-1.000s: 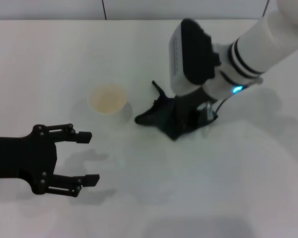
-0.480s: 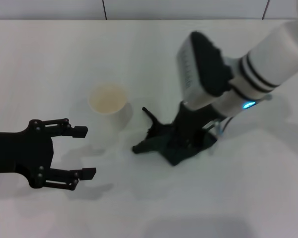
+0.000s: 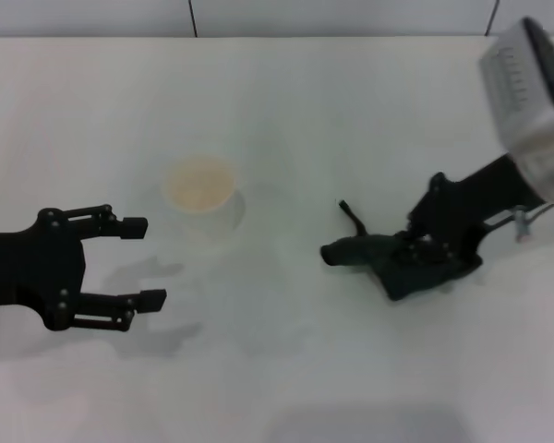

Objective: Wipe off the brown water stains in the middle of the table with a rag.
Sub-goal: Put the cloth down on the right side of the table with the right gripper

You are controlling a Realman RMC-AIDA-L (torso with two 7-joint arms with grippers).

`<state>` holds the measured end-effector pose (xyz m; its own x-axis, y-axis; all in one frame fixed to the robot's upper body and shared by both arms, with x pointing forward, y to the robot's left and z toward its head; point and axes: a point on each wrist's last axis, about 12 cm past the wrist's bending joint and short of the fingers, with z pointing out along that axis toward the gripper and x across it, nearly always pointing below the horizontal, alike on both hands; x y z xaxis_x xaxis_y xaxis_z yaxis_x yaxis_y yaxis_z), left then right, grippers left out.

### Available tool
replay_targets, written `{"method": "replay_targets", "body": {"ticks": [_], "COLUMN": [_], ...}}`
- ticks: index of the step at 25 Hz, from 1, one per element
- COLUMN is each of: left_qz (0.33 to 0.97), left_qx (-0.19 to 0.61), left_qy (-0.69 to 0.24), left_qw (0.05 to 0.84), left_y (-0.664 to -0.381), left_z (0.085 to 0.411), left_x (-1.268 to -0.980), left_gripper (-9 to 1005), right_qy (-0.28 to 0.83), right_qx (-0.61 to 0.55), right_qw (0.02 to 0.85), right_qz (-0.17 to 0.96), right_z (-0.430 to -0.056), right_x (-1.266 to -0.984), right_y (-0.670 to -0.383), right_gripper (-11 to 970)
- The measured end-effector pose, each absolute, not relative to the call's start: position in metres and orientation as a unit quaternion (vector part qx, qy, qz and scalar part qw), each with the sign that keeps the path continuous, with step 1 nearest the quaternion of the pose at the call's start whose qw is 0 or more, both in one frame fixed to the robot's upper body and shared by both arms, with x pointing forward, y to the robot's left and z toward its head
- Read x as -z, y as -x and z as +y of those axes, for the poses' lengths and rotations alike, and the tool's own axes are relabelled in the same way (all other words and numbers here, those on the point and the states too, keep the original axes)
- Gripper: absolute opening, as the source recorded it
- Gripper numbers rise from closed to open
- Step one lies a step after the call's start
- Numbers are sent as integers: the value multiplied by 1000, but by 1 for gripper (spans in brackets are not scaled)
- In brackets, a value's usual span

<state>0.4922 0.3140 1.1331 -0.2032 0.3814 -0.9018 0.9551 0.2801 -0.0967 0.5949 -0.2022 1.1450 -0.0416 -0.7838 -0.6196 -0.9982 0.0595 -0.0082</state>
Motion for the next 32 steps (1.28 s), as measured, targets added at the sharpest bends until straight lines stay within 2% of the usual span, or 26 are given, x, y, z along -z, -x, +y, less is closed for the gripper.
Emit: {"method": "replay_targets", "body": {"ticks": [9, 20, 26, 32], "left_qz": [694, 693, 691, 691], "left_qx": [351, 350, 353, 358], "left_qy": [-477, -477, -479, -479], "left_qw": [410, 413, 411, 406], "left_y": [-494, -498, -499, -499], "left_z": [316, 314, 314, 319], "left_x": [-1132, -1133, -1131, -1129], "left_gripper": [888, 888, 888, 888], "right_qy": [619, 601, 583, 565], "right_qx": [-209, -224, -252, -278], "right_qw": [248, 239, 250, 277], "right_qz": [715, 729, 731, 726], "right_z": [-236, -224, -234, -262], "right_x": [-1135, -1130, -1138, -1145], "right_y": [-591, -589, -587, -580], "right_gripper": [206, 227, 239, 378]}}
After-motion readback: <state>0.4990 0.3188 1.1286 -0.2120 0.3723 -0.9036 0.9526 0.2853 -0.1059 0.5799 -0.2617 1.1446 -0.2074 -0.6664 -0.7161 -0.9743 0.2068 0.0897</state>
